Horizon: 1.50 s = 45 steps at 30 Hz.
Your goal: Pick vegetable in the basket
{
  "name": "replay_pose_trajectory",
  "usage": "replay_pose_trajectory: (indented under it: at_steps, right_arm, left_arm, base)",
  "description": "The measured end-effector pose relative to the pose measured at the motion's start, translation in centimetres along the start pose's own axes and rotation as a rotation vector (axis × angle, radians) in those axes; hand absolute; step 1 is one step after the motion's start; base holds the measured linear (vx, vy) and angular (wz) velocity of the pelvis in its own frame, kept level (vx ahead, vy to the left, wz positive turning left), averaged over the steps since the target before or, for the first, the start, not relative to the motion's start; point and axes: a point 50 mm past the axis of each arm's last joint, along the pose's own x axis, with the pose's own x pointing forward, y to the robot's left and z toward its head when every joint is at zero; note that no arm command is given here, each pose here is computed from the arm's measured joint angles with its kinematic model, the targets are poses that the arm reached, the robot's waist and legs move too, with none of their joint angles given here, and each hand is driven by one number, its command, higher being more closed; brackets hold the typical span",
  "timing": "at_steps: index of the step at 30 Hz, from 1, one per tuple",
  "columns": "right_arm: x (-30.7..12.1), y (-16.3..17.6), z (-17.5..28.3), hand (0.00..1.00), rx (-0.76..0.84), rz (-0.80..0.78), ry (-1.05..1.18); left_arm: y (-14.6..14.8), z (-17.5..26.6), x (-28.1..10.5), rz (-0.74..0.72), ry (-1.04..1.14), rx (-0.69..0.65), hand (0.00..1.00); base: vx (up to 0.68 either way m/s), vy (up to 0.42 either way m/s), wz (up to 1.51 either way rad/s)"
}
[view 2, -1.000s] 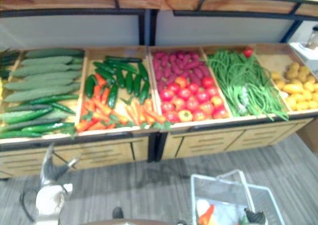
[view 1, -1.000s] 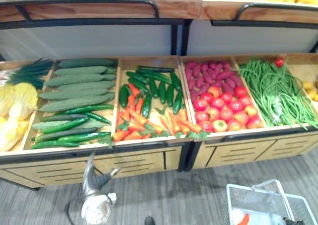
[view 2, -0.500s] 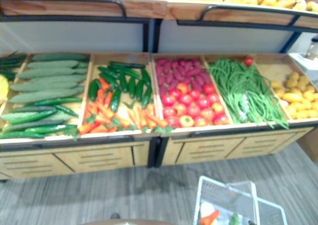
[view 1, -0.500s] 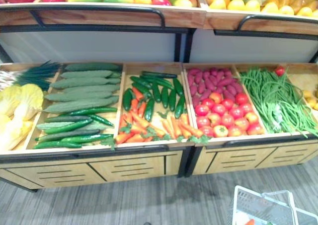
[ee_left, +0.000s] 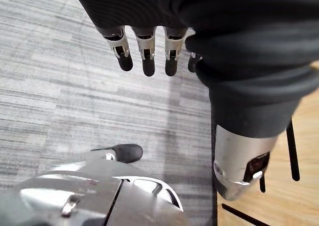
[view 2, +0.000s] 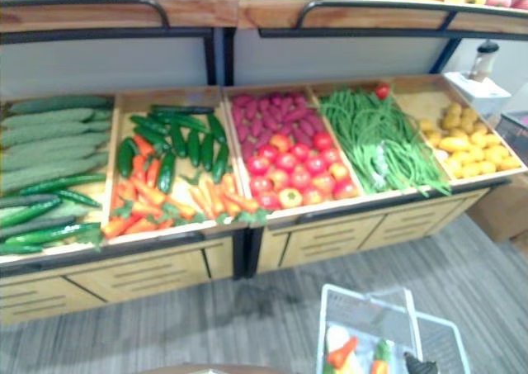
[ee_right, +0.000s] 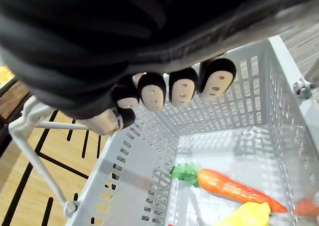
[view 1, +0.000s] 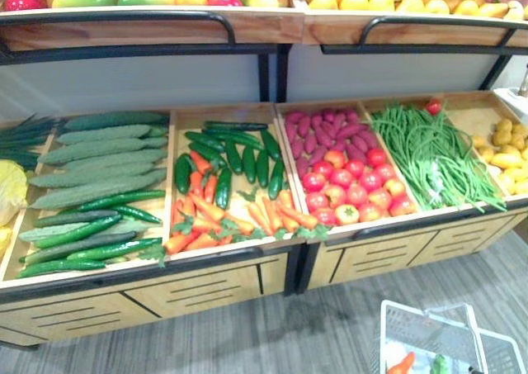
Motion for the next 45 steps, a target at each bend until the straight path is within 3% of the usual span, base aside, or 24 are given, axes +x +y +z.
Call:
replay_pose_trajectory:
  at_steps: [7, 12, 20, 26, 31, 36, 45]
  right_arm:
    - [0.4, -0.2, 3.6, 1.00, 0.092, -0.016, -0.125]
    - [-3.0, 7.9, 4.2, 1.00, 0.204, 0.230, -0.135]
    - [-1.9, 7.9, 6.8, 1.00, 0.153, 0.250, -0.170]
    - [-1.3, 7.1, 5.9, 1.00, 0.125, 0.222, -0.112]
    - [-1.4, 5.9, 2.3, 1.00, 0.123, 0.178, -0.010]
    - [-0.7, 4.7, 2.7, 1.00, 0.100, 0.154, -0.032]
    - [-1.2, 5.6, 2.4, 1.00, 0.082, 0.192, -0.042]
  left_arm:
    - [-0.9, 3.4, 0.5, -0.062, -0.105, 0.083, 0.00]
    - [-1.5, 4.8, 0.6, -0.071, -0.150, 0.099, 0.00]
    - [-2.2, 5.9, 0.5, -0.084, -0.185, 0.087, 0.00]
    - [-3.6, 6.1, 0.2, -0.103, -0.177, 0.035, 0.00]
    - [-4.8, 6.4, -0.1, -0.122, -0.181, 0.022, 0.00]
    - [-4.9, 6.5, -0.3, -0.125, -0.214, 0.008, 0.00]
    - [-4.3, 6.6, -0.2, -0.117, -0.248, 0.056, 0.00]
  base:
    - [-0.07, 0.070, -0.38]
    - [-0.18, 0.137, -1.47]
    - [-0.08, -0.078, -1.49]
    - [-0.09, -0.257, -1.14]
    - [0.05, -0.127, -0.38]
    - [0.03, 0.054, -1.13]
    - [0.05, 0.259, -0.76]
